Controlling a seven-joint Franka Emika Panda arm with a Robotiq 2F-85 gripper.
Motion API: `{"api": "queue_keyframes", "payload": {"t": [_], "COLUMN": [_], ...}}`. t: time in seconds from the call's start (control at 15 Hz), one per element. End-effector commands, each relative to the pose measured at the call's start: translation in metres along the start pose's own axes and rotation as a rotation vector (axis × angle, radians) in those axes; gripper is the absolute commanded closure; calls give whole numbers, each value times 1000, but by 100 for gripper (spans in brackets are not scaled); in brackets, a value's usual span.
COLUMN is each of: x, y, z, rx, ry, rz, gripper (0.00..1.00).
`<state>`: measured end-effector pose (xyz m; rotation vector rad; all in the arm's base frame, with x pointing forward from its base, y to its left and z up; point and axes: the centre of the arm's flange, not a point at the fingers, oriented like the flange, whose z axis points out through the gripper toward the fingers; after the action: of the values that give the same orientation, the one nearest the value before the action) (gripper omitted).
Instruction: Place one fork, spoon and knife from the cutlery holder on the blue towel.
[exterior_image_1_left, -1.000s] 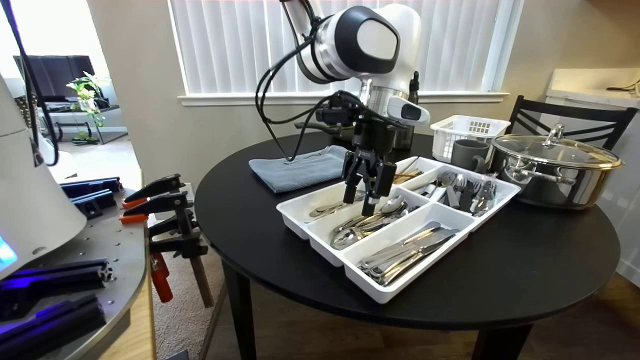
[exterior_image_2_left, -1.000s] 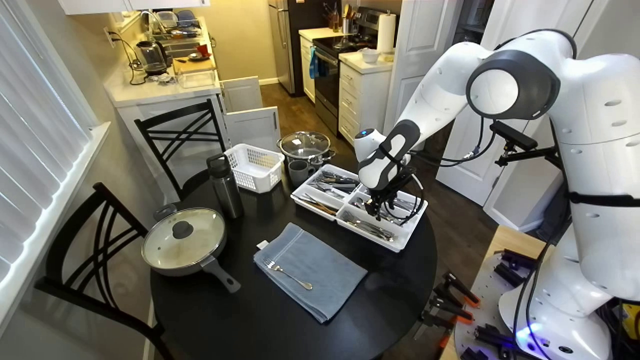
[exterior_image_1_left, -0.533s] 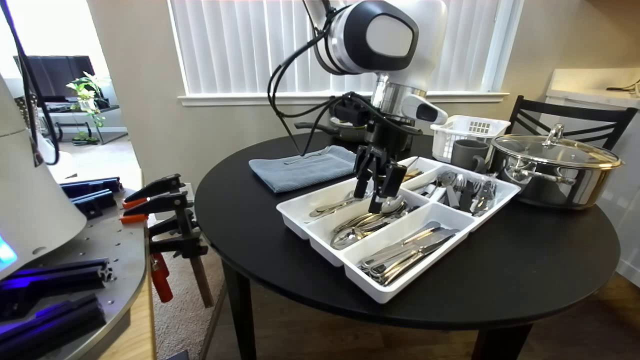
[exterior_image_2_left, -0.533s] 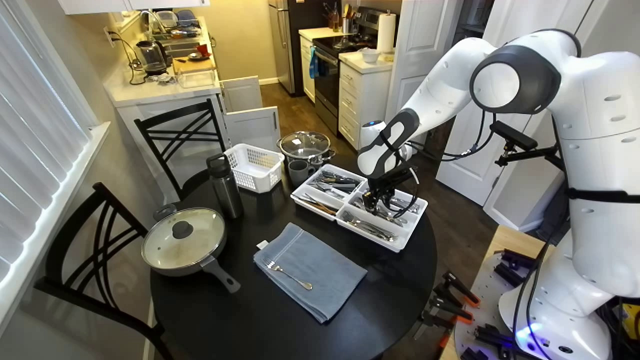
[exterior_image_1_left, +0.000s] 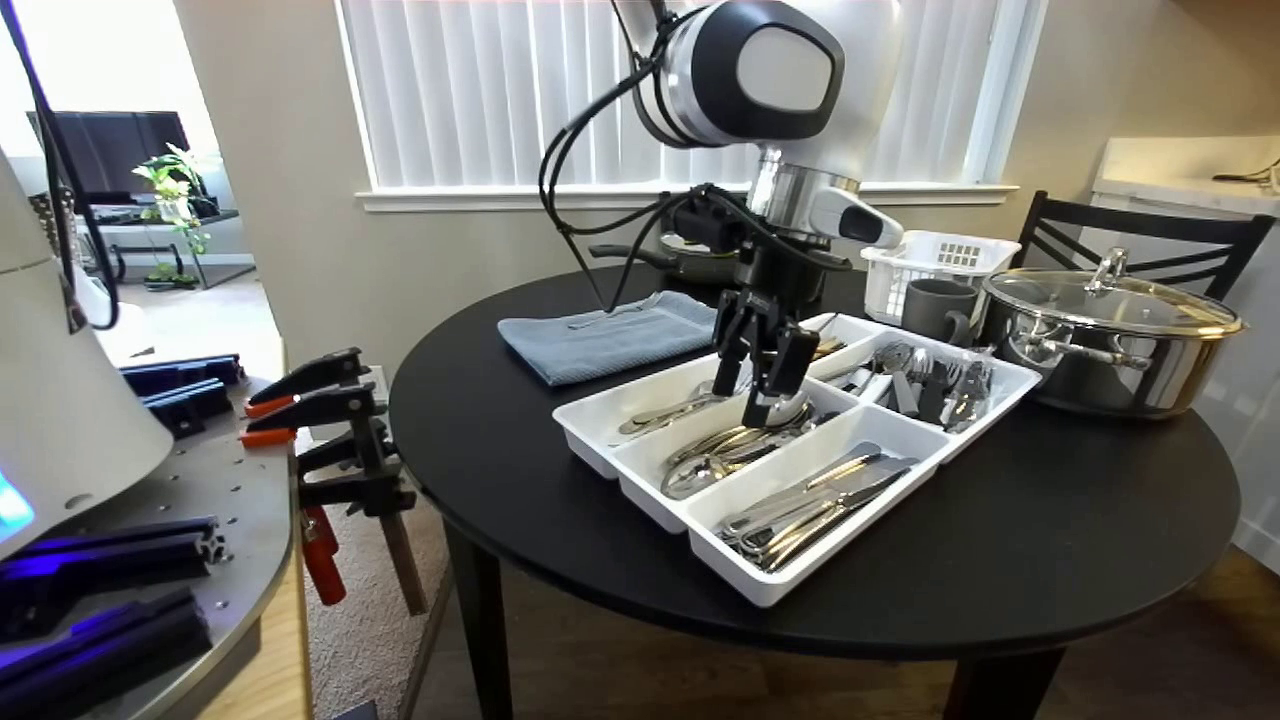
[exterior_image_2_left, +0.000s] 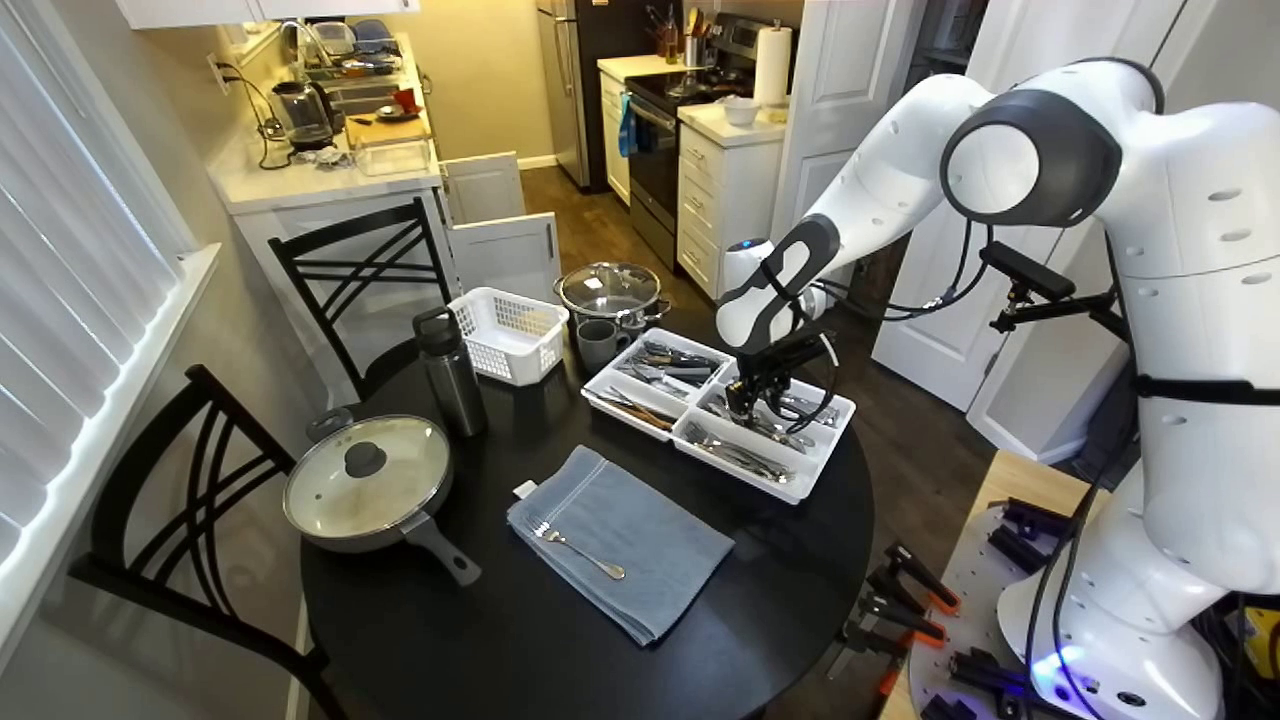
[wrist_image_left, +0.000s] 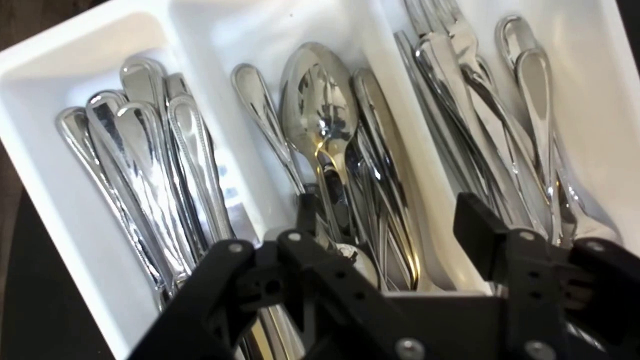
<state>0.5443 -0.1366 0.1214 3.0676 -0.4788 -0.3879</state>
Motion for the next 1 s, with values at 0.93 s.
{"api": "queue_keyframes", "payload": {"t": [0.93], "x": [9], "y": [18], "z": [22], "rx": [-7], "ry": [127], "rz": [101], "gripper": [37]}}
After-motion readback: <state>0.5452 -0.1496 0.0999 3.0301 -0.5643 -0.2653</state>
